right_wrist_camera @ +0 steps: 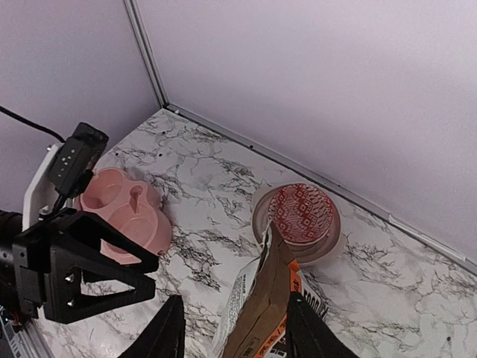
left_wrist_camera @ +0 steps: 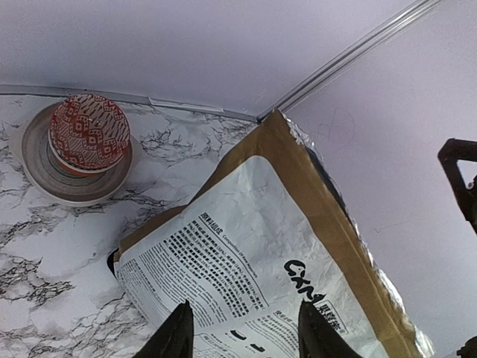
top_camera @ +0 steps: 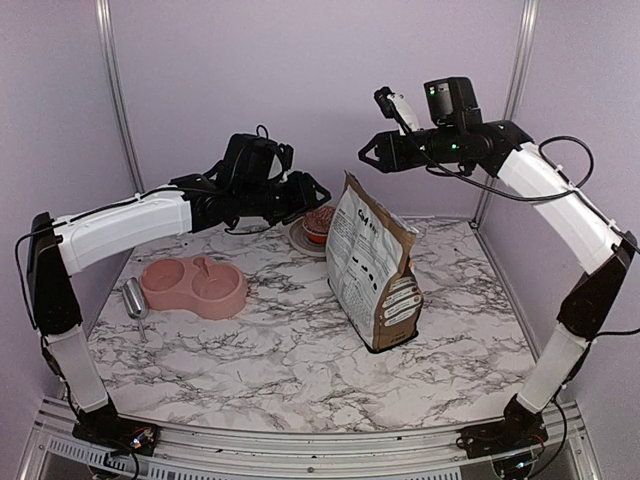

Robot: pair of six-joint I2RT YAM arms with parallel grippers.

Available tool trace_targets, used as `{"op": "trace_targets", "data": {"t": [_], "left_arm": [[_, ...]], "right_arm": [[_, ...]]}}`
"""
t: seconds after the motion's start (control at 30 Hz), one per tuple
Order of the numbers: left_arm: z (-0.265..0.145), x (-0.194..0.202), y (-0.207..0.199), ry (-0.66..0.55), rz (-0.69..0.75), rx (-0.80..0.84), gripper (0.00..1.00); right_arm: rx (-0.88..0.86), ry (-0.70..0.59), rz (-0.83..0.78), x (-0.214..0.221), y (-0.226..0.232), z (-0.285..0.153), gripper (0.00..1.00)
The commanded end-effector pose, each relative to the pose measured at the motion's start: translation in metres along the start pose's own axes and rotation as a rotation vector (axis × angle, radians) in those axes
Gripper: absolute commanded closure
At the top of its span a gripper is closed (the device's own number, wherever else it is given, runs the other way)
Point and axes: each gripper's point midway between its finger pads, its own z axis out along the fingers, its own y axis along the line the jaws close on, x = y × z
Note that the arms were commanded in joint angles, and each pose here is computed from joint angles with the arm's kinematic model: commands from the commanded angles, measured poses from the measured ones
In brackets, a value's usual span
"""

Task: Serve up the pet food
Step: Adjust the seal on the pet food bag.

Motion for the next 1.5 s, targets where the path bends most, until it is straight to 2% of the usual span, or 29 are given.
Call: {"op": "trace_targets", "data": {"t": [0.0,0.23,0.53,0.97,1.3,1.43,1.47], "left_arm": [[0.002,-0.029,-0.015,-0.134,-0.092,0.050,0.52],[0.010,-0.038,-0.017,-0.181,-0.128,0.069,0.54],[0.017,-0.037,-0.018,-0.183,-0.132,0.082,0.54],[0.021,-0.042,-0.028,-0.199,-0.131,0.135,0.55],[0.022,-0.040,-0.031,-0.191,-0.131,0.150,0.55],[0.023,-0.043,-0.038,-0.206,-0.128,0.177,0.55],[0.024,-0.043,-0.038,-0.205,-0.126,0.179,0.55]], "right_arm": [[-0.001,0.014,0.027,-0.005,-0.008,0.017,0.58],[-0.041,0.041,0.038,0.000,-0.008,0.045,0.69],[-0.014,0.077,0.053,0.015,-0.022,0.056,0.83],[-0.014,0.118,0.070,0.034,-0.028,0.067,0.86],[0.000,0.126,0.079,0.039,-0.033,0.063,0.97],[-0.011,0.122,0.084,0.040,-0.032,0.062,0.96],[-0.027,0.118,0.083,0.039,-0.029,0.062,0.93]]}}
